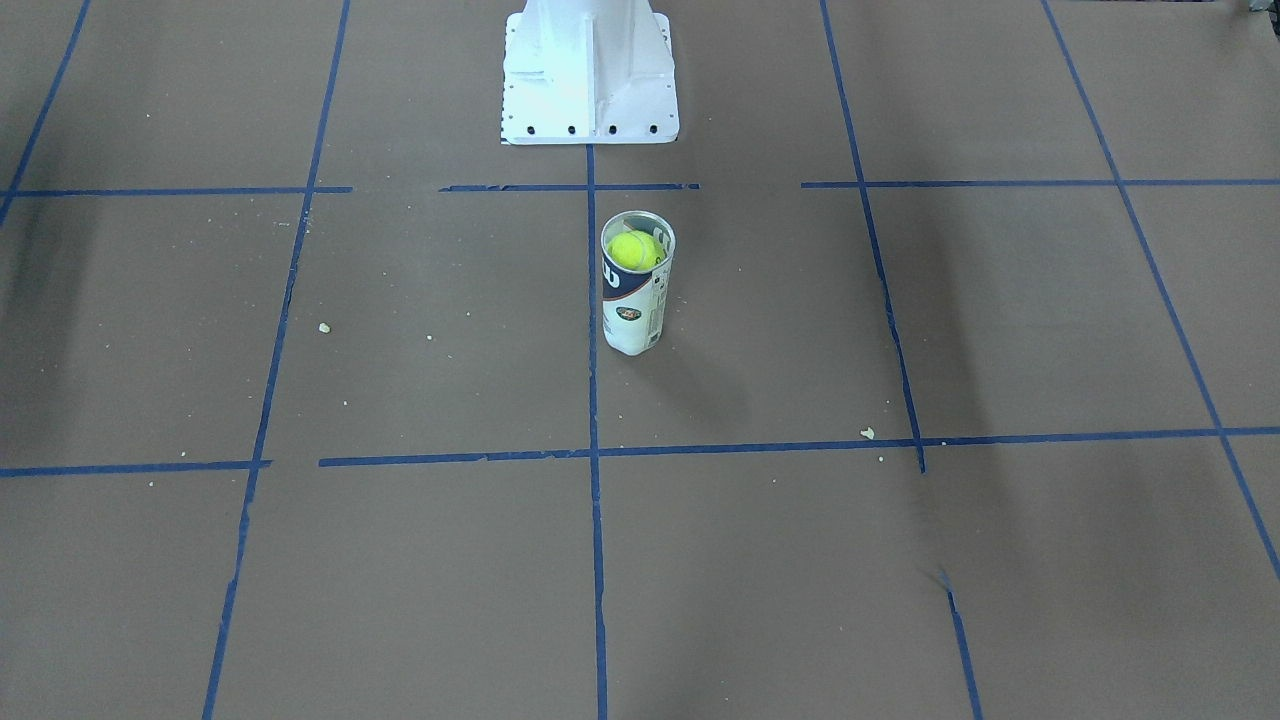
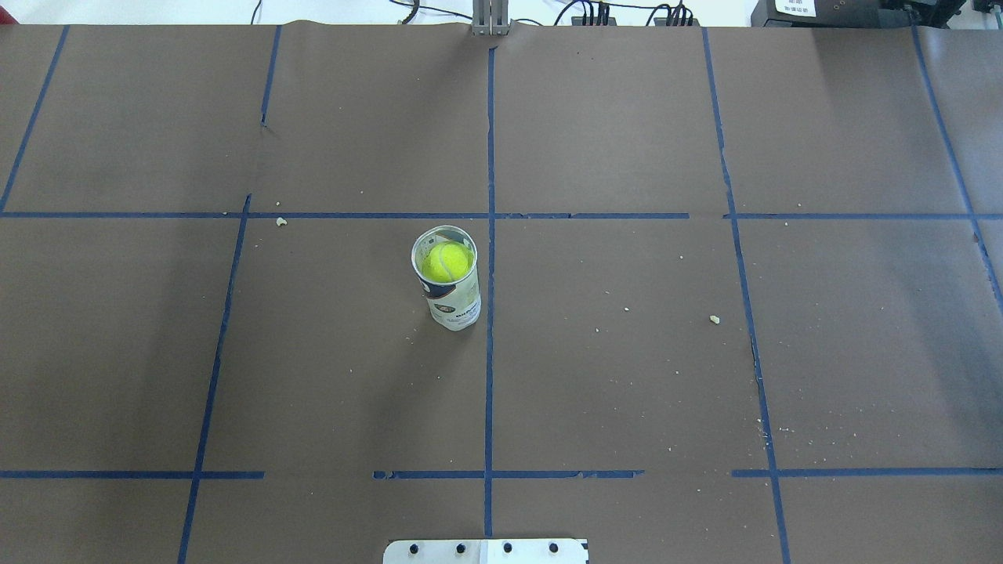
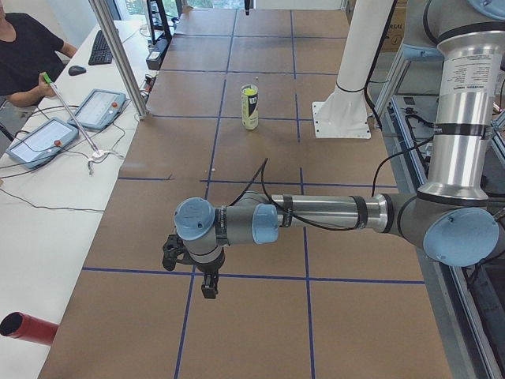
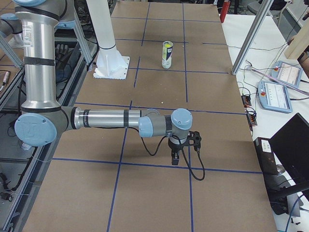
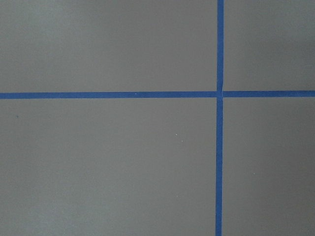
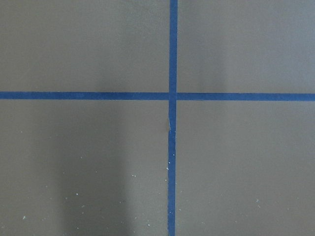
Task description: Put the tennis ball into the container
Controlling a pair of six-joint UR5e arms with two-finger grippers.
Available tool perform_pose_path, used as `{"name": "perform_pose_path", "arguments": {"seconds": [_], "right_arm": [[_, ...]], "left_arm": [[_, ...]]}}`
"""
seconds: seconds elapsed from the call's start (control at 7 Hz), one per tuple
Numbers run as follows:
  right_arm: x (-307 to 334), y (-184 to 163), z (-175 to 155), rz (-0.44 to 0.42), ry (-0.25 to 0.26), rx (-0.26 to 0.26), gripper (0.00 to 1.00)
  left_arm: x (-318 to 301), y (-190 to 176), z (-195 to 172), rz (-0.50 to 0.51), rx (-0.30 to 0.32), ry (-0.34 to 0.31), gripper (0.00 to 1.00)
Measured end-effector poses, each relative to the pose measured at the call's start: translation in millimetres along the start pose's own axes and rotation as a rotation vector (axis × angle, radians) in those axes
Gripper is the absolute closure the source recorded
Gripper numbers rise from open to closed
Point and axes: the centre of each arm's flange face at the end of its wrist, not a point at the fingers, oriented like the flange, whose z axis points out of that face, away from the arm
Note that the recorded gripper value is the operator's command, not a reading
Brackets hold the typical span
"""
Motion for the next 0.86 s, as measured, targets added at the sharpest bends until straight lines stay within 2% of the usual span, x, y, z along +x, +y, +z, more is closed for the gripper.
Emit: {"name": "perform_pose_path", "arguments": {"seconds": [0.86], "right_arm": [[-0.2,0.0,0.2,0.000,0.000,0.000,0.00]], "left_arm": [[20.5,-5.9,17.2,0.058,-0.014,0.006,0.00]]}}
